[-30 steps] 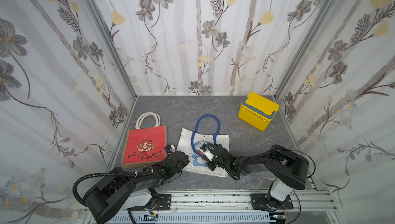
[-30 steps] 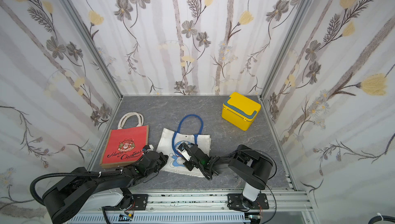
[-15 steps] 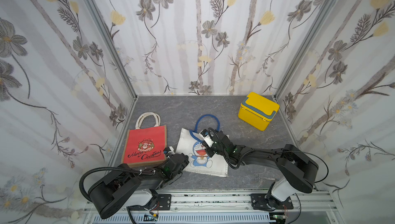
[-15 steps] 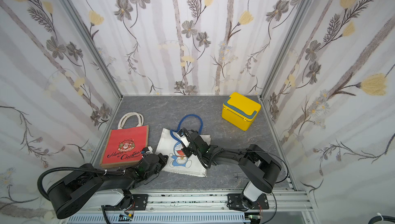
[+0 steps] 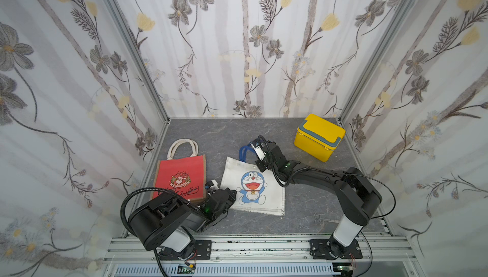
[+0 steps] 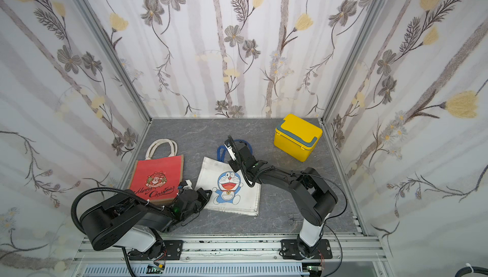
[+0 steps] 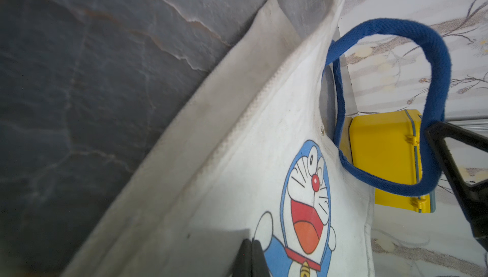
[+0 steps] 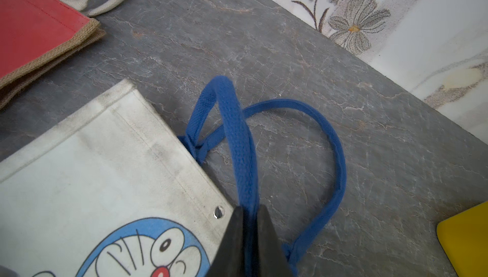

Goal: Put away the canvas bag
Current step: Adjust the canvas bag at the center of the board.

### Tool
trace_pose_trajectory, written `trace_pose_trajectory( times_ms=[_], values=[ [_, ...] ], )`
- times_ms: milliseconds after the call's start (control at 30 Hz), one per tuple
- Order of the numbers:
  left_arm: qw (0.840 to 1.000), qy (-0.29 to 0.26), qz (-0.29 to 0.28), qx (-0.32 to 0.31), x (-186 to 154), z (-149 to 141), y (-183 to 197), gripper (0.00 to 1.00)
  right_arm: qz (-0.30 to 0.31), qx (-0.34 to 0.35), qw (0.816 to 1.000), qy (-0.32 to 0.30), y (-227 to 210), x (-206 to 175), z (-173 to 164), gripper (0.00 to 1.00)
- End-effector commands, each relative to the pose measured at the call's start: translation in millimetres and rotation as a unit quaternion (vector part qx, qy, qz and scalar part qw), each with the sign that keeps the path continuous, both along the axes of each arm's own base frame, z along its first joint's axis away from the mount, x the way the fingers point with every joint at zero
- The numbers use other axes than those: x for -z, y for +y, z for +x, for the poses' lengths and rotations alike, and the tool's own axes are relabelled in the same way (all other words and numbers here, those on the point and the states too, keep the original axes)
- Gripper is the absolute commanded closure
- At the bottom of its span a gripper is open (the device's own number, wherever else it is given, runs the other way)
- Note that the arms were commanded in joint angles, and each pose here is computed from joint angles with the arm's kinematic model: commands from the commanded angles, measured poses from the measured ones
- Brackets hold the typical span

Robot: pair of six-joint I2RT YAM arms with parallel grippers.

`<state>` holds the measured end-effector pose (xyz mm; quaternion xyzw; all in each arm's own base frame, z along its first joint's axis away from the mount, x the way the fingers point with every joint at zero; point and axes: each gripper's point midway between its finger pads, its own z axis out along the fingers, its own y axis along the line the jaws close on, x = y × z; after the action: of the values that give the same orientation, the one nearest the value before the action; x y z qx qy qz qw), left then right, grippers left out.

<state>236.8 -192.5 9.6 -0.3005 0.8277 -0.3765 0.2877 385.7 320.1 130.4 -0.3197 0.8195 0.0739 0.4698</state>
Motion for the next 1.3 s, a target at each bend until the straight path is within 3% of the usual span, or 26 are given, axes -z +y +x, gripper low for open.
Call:
trace_pose_trajectory(
  times_ms=[0, 233, 433, 633, 767, 833, 933, 1067, 1200, 1267],
  values=[
    [0.993, 0.116, 0.034, 0.007, 44, -35, 14, 1.00, -0.016, 0.027, 0.999, 0.001, -8, 1, 18, 0.88],
    [0.992, 0.115, 0.041, -0.005, 41, -31, 15, 1.00, -0.011, 0.072, 0.997, 0.018, -15, 8, 53, 0.89],
    [0.993, 0.111, 0.034, -0.003, 35, -30, 14, 1.00, -0.051, 0.111, 0.992, 0.021, -19, 18, 81, 0.89],
    [0.994, 0.108, 0.018, 0.013, 25, -31, 5, 1.00, -0.094, 0.137, 0.986, 0.027, -19, 35, 100, 0.82],
    [0.995, 0.097, 0.025, 0.019, 19, -27, 4, 1.00, -0.094, 0.143, 0.985, 0.030, -15, 38, 107, 0.72],
    [0.995, 0.093, 0.019, 0.040, 13, -25, -6, 0.92, -0.083, 0.139, 0.986, 0.029, -11, 35, 108, 0.65],
    [0.995, 0.088, -0.003, 0.050, 4, -23, -16, 0.79, -0.073, 0.139, 0.987, 0.015, -8, 20, 114, 0.42],
    [0.996, 0.066, -0.031, 0.044, -14, -15, -22, 0.56, -0.050, 0.145, 0.988, -0.010, -6, -12, 122, 0.18],
    [0.998, 0.035, -0.016, 0.055, -37, -6, -26, 0.39, -0.011, 0.155, 0.988, -0.017, -7, -42, 119, 0.01],
    [0.998, 0.008, 0.008, 0.054, -53, 0, -22, 0.21, 0.014, 0.158, 0.987, -0.009, -9, -54, 109, 0.00]
  ],
)
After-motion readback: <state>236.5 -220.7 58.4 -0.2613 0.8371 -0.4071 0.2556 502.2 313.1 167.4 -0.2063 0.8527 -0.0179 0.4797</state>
